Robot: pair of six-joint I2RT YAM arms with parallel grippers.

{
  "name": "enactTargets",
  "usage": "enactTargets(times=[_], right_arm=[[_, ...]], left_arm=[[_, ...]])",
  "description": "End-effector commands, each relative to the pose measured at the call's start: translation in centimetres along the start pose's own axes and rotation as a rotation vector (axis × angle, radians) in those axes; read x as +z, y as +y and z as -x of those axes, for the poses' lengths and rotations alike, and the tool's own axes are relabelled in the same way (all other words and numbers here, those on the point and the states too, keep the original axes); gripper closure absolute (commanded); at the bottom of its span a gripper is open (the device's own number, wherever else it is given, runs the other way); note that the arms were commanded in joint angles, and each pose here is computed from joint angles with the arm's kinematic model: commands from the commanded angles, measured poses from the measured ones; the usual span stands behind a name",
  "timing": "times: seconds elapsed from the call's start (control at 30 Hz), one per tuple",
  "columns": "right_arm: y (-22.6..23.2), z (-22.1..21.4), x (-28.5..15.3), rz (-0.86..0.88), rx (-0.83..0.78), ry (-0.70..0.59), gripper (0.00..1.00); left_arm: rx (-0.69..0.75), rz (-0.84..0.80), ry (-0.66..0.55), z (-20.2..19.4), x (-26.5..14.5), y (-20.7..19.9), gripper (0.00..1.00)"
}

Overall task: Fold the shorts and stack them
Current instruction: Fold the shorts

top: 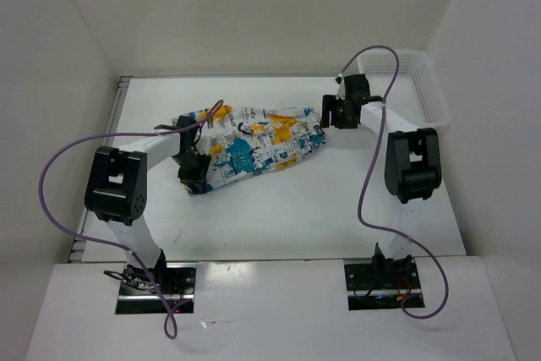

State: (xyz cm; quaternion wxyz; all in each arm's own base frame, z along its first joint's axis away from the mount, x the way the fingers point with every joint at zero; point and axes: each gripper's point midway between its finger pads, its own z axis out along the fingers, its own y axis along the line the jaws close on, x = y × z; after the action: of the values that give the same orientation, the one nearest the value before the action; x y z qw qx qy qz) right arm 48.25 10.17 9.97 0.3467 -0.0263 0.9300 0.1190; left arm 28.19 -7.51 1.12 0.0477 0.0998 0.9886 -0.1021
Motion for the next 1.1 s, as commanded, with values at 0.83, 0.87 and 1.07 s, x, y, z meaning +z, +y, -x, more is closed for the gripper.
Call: enactTargets(times=[0.83, 0.87, 1.07], right_arm=[[2.5, -12.3, 3.1, 0.106, 0.086, 0.312, 0.59], [2.5, -12.3, 2.8, 0.107, 0.086, 0.309, 0.62], [2.5, -12.6, 2.8, 0.110, 0.074, 0.301, 0.99]], left_arm=[[0.007, 0.171, 0.078, -1.5, 1.0, 3.8, 0.64], [0.007, 0.171, 0.078, -1.5, 1.0, 3.8, 0.64], [0.009, 0.172, 0.058, -1.2, 0.5, 3.8, 0.64]])
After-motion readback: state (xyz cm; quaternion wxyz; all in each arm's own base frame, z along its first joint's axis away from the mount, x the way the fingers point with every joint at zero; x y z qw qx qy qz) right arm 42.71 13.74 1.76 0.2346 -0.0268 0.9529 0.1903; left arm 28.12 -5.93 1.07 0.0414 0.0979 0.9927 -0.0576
